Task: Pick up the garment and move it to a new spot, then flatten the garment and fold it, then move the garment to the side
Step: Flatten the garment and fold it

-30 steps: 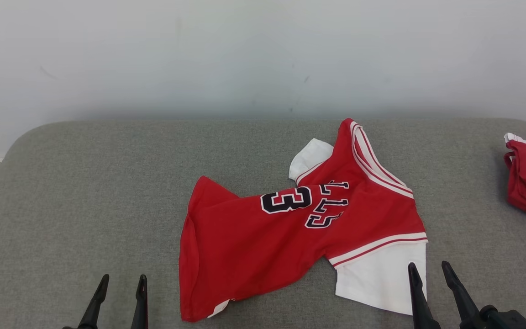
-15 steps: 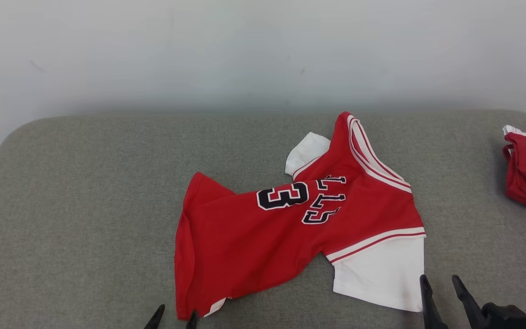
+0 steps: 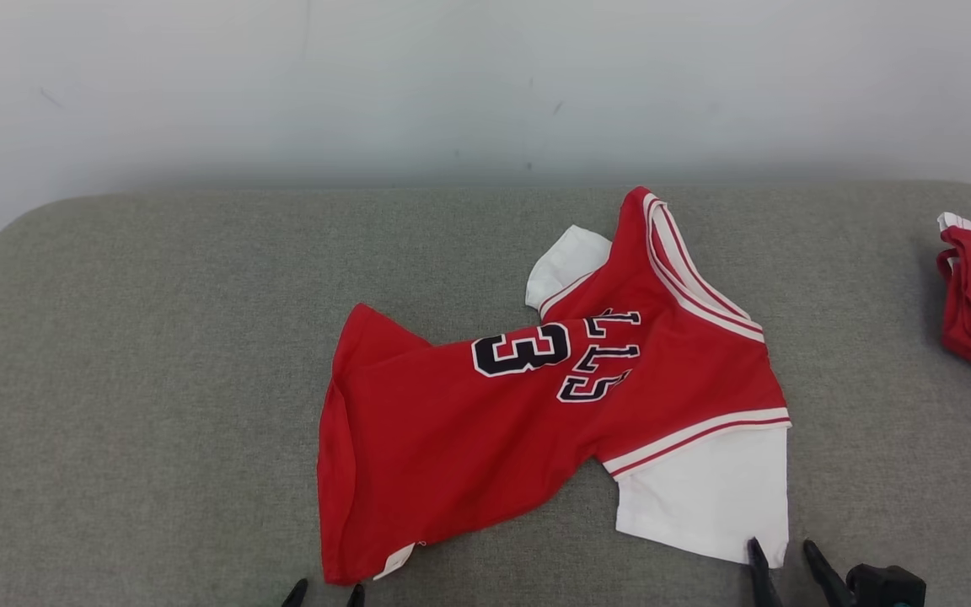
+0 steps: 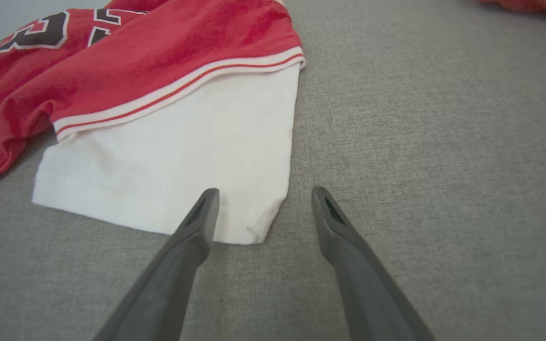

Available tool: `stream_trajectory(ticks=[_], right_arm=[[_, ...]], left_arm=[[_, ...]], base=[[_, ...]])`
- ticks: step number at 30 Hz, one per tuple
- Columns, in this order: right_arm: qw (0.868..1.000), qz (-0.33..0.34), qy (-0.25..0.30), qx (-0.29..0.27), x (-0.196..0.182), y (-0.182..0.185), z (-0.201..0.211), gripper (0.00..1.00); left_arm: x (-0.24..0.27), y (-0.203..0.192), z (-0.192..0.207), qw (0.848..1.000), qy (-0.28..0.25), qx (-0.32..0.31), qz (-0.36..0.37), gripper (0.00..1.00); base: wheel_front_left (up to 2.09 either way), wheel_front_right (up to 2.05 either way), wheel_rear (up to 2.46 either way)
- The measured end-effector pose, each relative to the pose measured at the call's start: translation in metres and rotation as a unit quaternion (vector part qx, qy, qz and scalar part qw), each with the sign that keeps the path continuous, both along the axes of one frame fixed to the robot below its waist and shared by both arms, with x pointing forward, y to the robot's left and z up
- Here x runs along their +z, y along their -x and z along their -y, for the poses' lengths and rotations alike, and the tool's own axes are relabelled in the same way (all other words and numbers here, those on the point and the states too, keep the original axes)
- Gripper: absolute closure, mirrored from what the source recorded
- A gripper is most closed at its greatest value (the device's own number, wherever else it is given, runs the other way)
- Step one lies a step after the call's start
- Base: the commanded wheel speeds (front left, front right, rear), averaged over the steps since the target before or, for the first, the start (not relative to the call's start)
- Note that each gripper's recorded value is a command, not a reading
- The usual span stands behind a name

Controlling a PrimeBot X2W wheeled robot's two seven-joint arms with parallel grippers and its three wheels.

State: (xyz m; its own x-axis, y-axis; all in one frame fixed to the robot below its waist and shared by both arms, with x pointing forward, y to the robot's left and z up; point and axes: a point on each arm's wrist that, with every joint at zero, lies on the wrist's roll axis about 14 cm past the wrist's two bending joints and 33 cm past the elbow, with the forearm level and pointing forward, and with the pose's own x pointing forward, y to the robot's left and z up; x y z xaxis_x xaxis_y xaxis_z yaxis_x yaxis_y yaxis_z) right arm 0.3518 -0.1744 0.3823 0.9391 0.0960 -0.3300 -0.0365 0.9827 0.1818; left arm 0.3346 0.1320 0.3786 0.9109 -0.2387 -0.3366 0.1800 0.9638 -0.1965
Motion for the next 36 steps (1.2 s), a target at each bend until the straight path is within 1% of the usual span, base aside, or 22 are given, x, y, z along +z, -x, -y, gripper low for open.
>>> stream_trajectory(ticks=[3, 7, 8, 9, 10, 11, 16, 18, 21, 22, 25, 26, 28, 33, 36], right_arm=[[1.000, -0.025, -0.002, -0.001, -0.013, 0.004, -0.002, 0.00], [0.999, -0.036, -0.018, -0.005, -0.019, -0.001, -0.009, 0.00], [0.999, -0.039, -0.023, -0.006, -0.021, -0.002, -0.011, 0.21], [0.999, -0.041, -0.023, -0.003, -0.022, -0.004, -0.012, 0.80], [0.999, -0.043, -0.025, -0.003, -0.023, -0.005, -0.014, 1.00], [0.999, -0.042, -0.028, -0.002, -0.022, -0.007, -0.016, 1.00], [0.998, -0.036, -0.044, -0.002, -0.018, -0.011, -0.024, 1.00], [0.999, -0.020, -0.047, -0.002, -0.009, -0.017, -0.023, 1.00], [0.998, 0.023, -0.052, -0.004, 0.014, -0.030, -0.021, 1.00], [0.998, 0.023, -0.052, -0.004, 0.014, -0.030, -0.021, 1.00], [0.996, 0.066, -0.059, -0.011, 0.039, -0.041, -0.016, 1.00], [0.994, 0.094, -0.055, -0.006, 0.056, -0.049, -0.014, 1.00], [0.991, 0.122, -0.058, -0.006, 0.074, -0.059, -0.012, 1.00], [0.979, 0.198, -0.057, 0.009, 0.129, -0.097, -0.009, 1.00], [0.970, 0.237, -0.050, 0.022, 0.165, -0.124, -0.010, 1.00]], left_arm=[[-0.003, -0.002, 0.001, 1.000, 0.005, 0.004, -0.007, 0.00], [-0.003, -0.009, -0.002, 0.999, 0.025, 0.026, -0.012, 0.00], [-0.005, -0.010, -0.002, 0.999, 0.026, 0.027, -0.015, 0.01], [-0.006, -0.010, -0.002, 0.999, 0.030, 0.030, -0.019, 0.54], [-0.008, -0.011, 0.000, 0.999, 0.032, 0.030, -0.022, 0.81], [-0.008, -0.012, 0.001, 0.999, 0.031, 0.027, -0.022, 1.00], [-0.002, -0.018, 0.010, 0.999, 0.042, 0.019, -0.016, 1.00], [0.005, -0.023, 0.011, 0.999, 0.050, 0.019, -0.003, 1.00], [0.025, -0.035, 0.010, 0.998, 0.057, 0.018, 0.032, 1.00], [0.025, -0.035, 0.010, 0.998, 0.057, 0.018, 0.032, 1.00], [0.049, -0.047, 0.002, 0.995, 0.057, 0.021, 0.073, 1.00], [0.065, -0.057, -0.003, 0.993, 0.054, 0.020, 0.100, 1.00], [0.087, -0.072, -0.004, 0.989, 0.053, 0.013, 0.134, 1.00], [0.139, -0.114, 0.000, 0.979, 0.046, -0.019, 0.200, 1.00], [0.176, -0.145, 0.004, 0.970, 0.020, -0.050, 0.236, 1.00]], base=[[0.00, 0.00, 0.00], [0.00, 0.00, 0.00], [0.00, 0.00, 0.00], [0.00, 0.00, 0.00], [0.00, 0.00, 0.00], [0.00, 0.00, 0.00], [0.00, 0.00, 0.00], [0.00, 0.00, 0.00], [0.00, 0.00, 0.00], [0.00, 0.00, 0.00], [0.00, 0.00, 0.00], [0.00, 0.00, 0.00], [0.00, 0.00, 0.00], [0.00, 0.00, 0.00], [0.00, 0.00, 0.00]])
